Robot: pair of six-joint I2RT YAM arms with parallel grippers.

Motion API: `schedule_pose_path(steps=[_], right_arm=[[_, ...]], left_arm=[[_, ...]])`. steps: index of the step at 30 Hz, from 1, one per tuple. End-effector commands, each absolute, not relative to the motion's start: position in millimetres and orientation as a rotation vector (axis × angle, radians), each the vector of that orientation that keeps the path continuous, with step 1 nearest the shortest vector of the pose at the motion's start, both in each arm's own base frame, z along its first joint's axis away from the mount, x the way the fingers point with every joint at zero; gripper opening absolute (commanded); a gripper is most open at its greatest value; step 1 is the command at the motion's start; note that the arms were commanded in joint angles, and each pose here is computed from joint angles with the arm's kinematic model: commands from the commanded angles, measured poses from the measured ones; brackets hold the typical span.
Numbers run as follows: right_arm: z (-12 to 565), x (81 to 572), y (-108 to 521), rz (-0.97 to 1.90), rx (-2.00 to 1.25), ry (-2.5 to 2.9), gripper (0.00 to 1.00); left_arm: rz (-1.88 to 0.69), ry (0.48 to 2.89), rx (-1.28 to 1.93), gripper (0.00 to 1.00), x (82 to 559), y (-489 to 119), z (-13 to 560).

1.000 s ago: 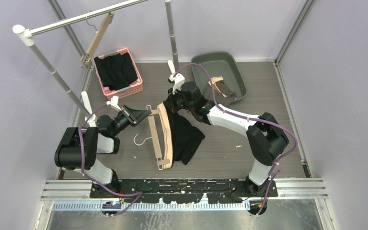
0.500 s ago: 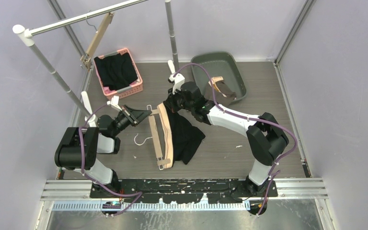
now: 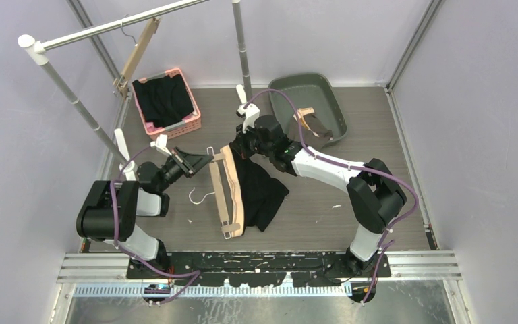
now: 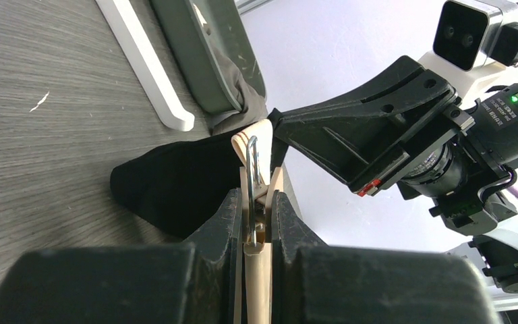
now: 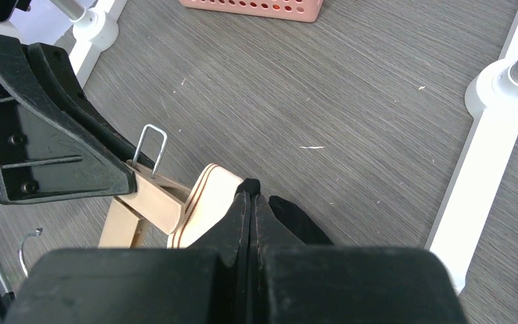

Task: Clip the underwear to the hanger
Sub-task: Clamp the underwear onto the hanger.

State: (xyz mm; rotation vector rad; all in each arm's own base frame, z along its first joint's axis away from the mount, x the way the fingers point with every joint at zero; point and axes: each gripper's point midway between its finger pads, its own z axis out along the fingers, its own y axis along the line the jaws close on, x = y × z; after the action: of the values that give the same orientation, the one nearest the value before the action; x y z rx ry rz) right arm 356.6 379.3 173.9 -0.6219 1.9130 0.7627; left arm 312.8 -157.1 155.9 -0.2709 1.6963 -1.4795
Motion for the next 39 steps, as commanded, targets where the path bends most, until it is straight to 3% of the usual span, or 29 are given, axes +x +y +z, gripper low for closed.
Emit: schedule_pose_path(steps=[1,36,37,39], right_arm=[[212,367,388,0.803,-0.598,1.792,0.01],[228,366,395,0.852,-0.599,1.759,0.01],[227,366,395,0.85,-0.599,1.762,0.01],[227,366,394,0.848,-0.599,1.762,0.01]], left_arm=[[-1.485,1.606,-0.185,0.0,315,-160,184],[-1.502,1.64,-0.174,0.0,320,-179,173],[-1.504,1.641,-0.176,0.01,320,-179,173],[-1.506,1.643,-0.179,0.18,320,-179,172]])
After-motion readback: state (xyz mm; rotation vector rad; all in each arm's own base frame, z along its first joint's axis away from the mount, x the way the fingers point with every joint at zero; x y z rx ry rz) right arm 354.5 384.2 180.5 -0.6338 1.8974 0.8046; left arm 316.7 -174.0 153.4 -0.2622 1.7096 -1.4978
